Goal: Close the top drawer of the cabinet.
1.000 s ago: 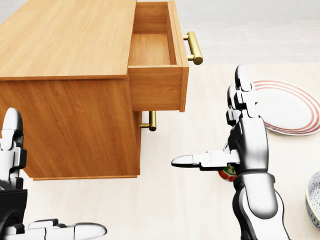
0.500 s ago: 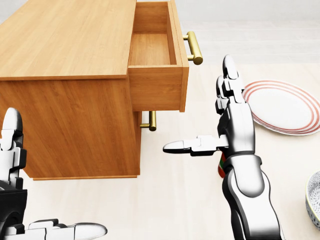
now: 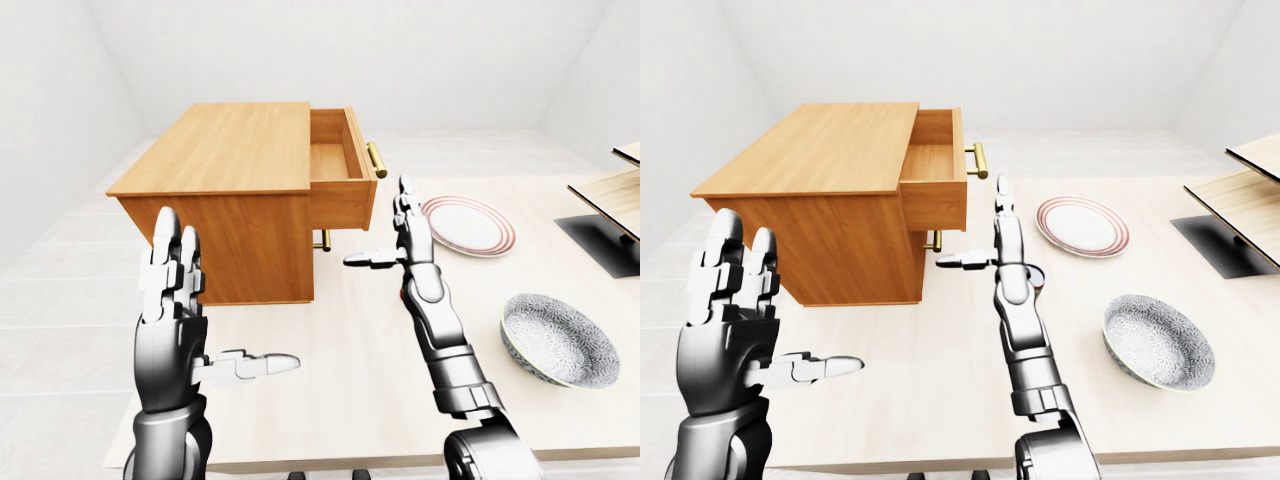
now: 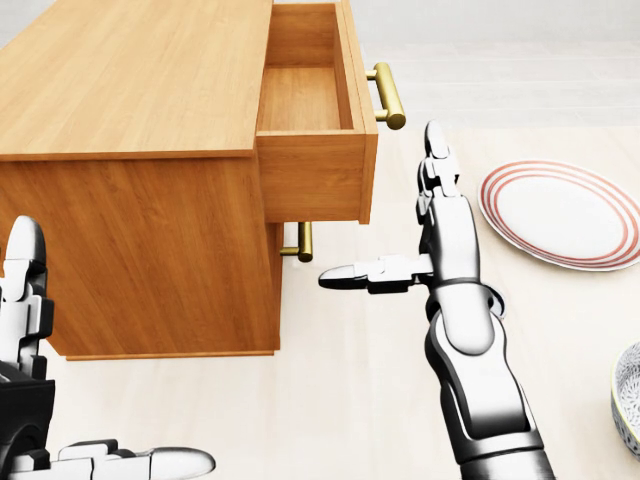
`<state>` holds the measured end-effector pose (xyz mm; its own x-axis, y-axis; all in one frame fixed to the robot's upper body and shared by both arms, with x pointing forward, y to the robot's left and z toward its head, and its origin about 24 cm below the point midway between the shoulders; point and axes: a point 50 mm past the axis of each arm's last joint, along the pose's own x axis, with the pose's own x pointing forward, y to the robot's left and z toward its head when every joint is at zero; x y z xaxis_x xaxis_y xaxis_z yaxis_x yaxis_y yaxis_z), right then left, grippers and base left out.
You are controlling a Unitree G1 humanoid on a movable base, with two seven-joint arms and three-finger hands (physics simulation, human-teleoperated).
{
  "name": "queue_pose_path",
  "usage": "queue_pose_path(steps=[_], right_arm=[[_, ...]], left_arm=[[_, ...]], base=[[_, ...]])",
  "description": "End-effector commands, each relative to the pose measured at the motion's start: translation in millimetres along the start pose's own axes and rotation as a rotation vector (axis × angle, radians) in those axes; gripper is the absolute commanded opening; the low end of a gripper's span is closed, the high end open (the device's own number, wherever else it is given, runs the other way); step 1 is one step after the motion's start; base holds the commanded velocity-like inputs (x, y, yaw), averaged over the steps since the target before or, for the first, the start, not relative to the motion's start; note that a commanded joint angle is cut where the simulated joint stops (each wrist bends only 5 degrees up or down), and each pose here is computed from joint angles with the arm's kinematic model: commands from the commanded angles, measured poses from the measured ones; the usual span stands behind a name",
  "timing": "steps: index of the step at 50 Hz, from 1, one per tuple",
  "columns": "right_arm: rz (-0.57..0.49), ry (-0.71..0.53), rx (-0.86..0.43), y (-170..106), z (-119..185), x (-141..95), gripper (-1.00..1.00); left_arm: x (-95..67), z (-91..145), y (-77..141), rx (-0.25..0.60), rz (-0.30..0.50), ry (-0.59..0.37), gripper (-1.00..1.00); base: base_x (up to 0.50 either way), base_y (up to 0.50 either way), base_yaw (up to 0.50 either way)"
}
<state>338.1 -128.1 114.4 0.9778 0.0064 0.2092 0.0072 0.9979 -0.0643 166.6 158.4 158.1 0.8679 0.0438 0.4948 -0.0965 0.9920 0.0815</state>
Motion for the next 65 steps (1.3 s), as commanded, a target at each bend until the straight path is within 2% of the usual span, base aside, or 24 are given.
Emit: queue_pose_path(steps=[1, 10, 37, 65], right_arm=[[-0.011, 0.023, -0.007, 0, -7, 13, 1.0], [0.0, 0.029, -0.028, 5, -7, 20, 1.0], [0.022, -0.018, -0.037, 13, 21, 40, 1.0], [0.092, 0.037, 0.001, 33, 9, 44, 1.0]], left_arm=[[-0.4, 1, 0, -0.005, 0.0, -0.005, 1.0], [-0.4, 1, 0, -0.004, -0.001, -0.007, 1.0], [-0.4, 0, 1, -0.006, 0.002, -0.008, 1.0], [0.2, 0, 0, 0.0, 0.001, -0.003, 1.0]], base=[[0.0, 0.0, 0.0], [0.0, 0.0, 0.0], [0.0, 0.0, 0.0], [0.0, 0.0, 0.0]])
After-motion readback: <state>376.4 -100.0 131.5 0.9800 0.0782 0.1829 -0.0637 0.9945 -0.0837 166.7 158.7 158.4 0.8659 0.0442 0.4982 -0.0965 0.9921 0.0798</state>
